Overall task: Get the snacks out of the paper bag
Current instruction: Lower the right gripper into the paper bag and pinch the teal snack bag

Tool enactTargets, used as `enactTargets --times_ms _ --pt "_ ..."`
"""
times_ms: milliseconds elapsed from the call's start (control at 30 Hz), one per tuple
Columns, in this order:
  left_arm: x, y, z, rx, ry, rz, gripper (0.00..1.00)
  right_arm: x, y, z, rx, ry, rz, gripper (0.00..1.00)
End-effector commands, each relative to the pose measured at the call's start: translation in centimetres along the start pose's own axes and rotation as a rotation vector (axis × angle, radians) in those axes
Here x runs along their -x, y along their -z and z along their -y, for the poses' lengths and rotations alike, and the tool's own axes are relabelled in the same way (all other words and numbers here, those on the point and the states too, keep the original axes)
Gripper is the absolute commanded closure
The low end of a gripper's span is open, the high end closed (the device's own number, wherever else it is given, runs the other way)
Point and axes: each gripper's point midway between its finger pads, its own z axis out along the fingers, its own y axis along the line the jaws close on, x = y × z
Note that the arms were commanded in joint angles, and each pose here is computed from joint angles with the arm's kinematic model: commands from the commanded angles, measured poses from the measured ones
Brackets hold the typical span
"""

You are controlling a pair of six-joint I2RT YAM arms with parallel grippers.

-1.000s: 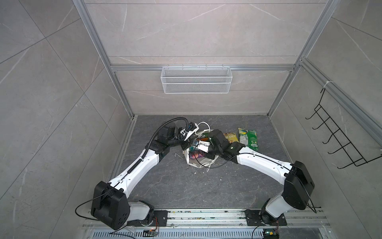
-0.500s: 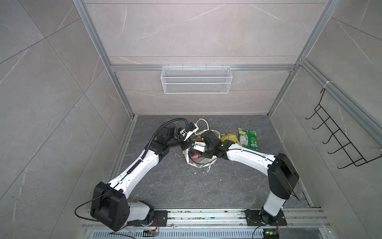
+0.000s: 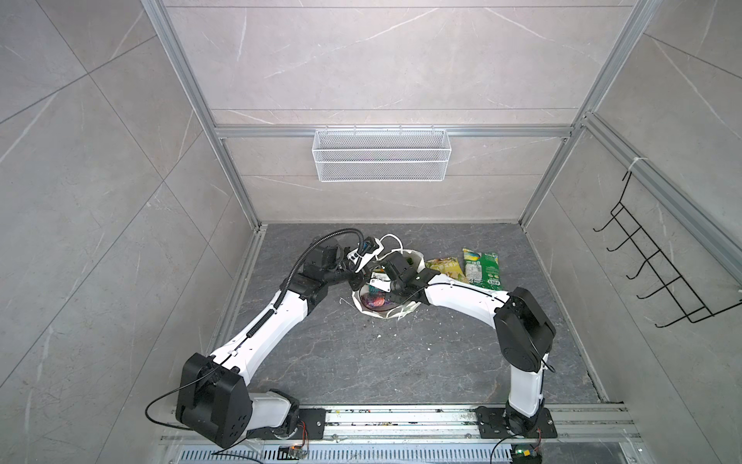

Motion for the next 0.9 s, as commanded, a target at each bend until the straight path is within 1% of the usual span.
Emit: enactTargets --times_ms 0,67,167,367,533,600,633,667,700,767,867 --pt "2.5 0.6 1.0 -0.038 -0.062 0.082 1.00 1.1 1.3 0.2 0.015 -0.020 0.036 0.94" --pt "2.3 0.4 0.9 -0.031 -0.062 0.085 1.00 1.5 2.4 0.3 0.019 -0.016 0.068 1.00" --pt "2.3 0.1 0.7 -0.029 -0.054 0.085 1.00 1.7 3.8 0.9 -0.003 -0.016 0.091 1.00" --pt "2.3 0.0 0.4 -0.020 -0.059 0.086 1.00 2.0 7.0 1.1 -0.024 -0.011 0.191 1.00" --pt "2.3 0.0 0.5 -0.025 -0.065 0.078 1.00 1.5 7.7 0.6 -0.026 0.003 0.211 1.00" --pt "2.2 -0.1 0.4 -0.019 -0.065 0.082 1.00 1.1 7.1 0.8 -0.038 0.005 0.178 1.00" --pt "2.2 -0.1 0.4 -0.022 -0.062 0.080 1.00 0.8 6.7 1.0 -0.042 -0.003 0.152 0.97" --pt "2.2 -0.1 0.4 -0.025 -0.062 0.076 1.00 0.7 6.3 1.3 -0.059 -0.016 0.136 0.87" --pt "2.1 -0.1 0.5 -0.029 -0.059 0.069 1.00 0.6 5.9 1.6 -0.080 -0.024 0.130 0.80" --pt "2.0 -0.1 0.5 -0.025 -0.062 0.073 1.00 0.7 5.5 1.3 -0.091 -0.010 0.156 0.76" --pt "2.2 0.0 0.3 -0.012 -0.064 0.077 1.00 0.6 5.8 1.5 -0.115 -0.019 0.200 0.76"
